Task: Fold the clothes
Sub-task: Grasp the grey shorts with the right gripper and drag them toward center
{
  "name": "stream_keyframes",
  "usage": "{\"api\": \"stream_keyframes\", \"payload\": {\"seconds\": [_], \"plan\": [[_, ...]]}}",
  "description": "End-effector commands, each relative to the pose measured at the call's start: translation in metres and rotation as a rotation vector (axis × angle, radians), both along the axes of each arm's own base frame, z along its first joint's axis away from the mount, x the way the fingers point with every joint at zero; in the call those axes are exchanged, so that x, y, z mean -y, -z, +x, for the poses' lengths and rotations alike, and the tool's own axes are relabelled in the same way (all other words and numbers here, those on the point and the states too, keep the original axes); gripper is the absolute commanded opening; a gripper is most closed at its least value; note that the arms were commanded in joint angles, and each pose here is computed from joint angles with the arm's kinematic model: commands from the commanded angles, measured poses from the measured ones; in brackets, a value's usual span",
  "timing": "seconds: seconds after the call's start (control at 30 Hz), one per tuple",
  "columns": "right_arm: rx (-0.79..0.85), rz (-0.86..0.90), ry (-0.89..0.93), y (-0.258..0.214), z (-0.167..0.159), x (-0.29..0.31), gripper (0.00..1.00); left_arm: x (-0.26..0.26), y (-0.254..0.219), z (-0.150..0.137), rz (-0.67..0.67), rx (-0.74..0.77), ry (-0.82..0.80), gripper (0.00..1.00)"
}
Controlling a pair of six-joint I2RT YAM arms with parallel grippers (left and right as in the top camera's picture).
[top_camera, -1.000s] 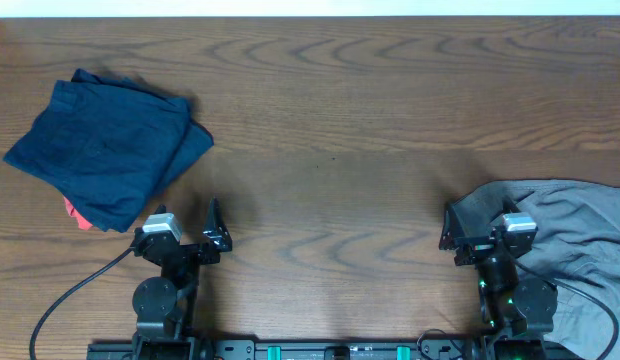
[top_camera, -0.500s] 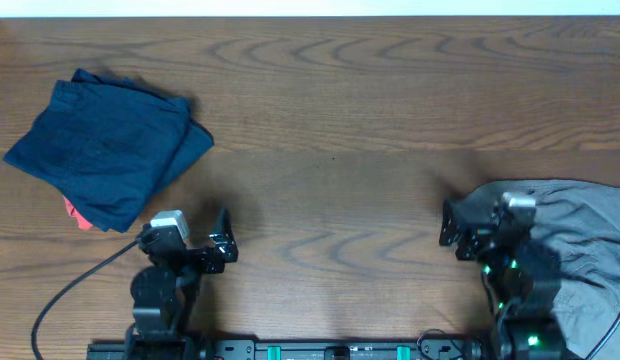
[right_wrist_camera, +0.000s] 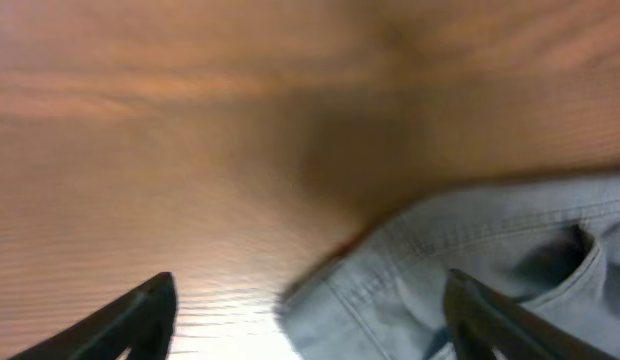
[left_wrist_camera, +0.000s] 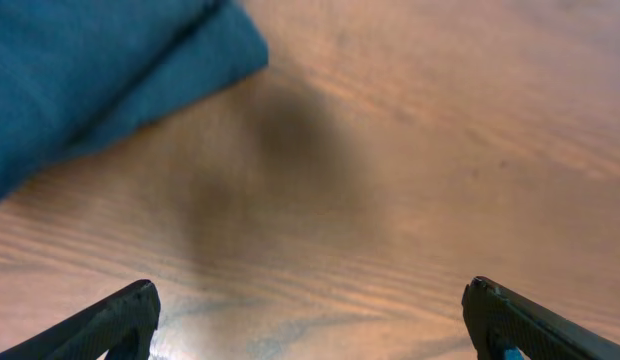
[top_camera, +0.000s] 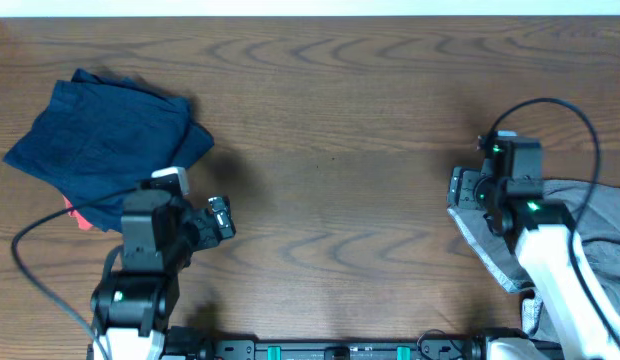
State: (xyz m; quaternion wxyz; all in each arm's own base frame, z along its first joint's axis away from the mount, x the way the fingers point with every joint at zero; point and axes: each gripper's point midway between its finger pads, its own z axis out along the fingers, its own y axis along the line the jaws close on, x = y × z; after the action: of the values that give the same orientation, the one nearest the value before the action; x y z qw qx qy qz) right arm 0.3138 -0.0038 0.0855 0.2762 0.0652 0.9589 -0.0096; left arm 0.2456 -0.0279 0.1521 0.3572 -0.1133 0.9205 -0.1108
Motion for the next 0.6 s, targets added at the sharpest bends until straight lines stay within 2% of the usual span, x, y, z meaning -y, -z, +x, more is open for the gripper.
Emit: {"api": "stream_keyframes", "payload": {"seconds": [0.0, 0.03, 0.1, 0.23, 0.27, 0.37, 0.43, 0.47, 0.5, 0.57], "plan": [[-0.098, -0.058, 0.075, 0.029, -0.002, 0.013, 0.83, 0.001, 0.008, 0.003, -0.006, -0.053, -0.001, 0.98], [-0.128, -0.063, 0.076, 0.038, -0.004, 0.014, 0.82, 0.001, 0.011, 0.004, -0.006, -0.067, -0.001, 0.98], [-0.182, -0.071, 0.078, 0.057, -0.005, 0.015, 0.75, 0.001, 0.017, 0.005, -0.004, -0.09, -0.001, 0.98], [-0.247, -0.083, 0.173, 0.08, -0.012, 0.023, 0.72, 0.001, 0.022, 0.006, -0.003, -0.11, -0.001, 0.98], [-0.253, -0.08, 0.175, 0.084, -0.011, 0.022, 0.67, 0.001, 0.022, 0.006, -0.003, -0.11, -0.001, 0.98], [-0.264, -0.026, 0.139, 0.094, -0.008, 0.011, 0.41, 0.001, 0.021, 0.007, -0.003, -0.109, -0.001, 0.98], [-0.27, 0.063, 0.03, 0.097, -0.005, -0.011, 0.15, 0.001, 0.021, 0.006, -0.003, -0.11, -0.001, 0.98], [-0.258, 0.138, -0.068, 0.095, -0.002, -0.032, 0.06, 0.001, 0.021, 0.007, -0.003, -0.109, -0.001, 0.98], [-0.243, 0.189, -0.14, 0.092, 0.0, -0.046, 0.01, 0.001, 0.021, 0.007, -0.003, -0.109, -0.001, 0.98], [-0.183, 0.309, -0.291, 0.081, 0.008, -0.083, 0.01, 0.001, 0.021, 0.007, -0.004, -0.105, -0.001, 0.98]]}}
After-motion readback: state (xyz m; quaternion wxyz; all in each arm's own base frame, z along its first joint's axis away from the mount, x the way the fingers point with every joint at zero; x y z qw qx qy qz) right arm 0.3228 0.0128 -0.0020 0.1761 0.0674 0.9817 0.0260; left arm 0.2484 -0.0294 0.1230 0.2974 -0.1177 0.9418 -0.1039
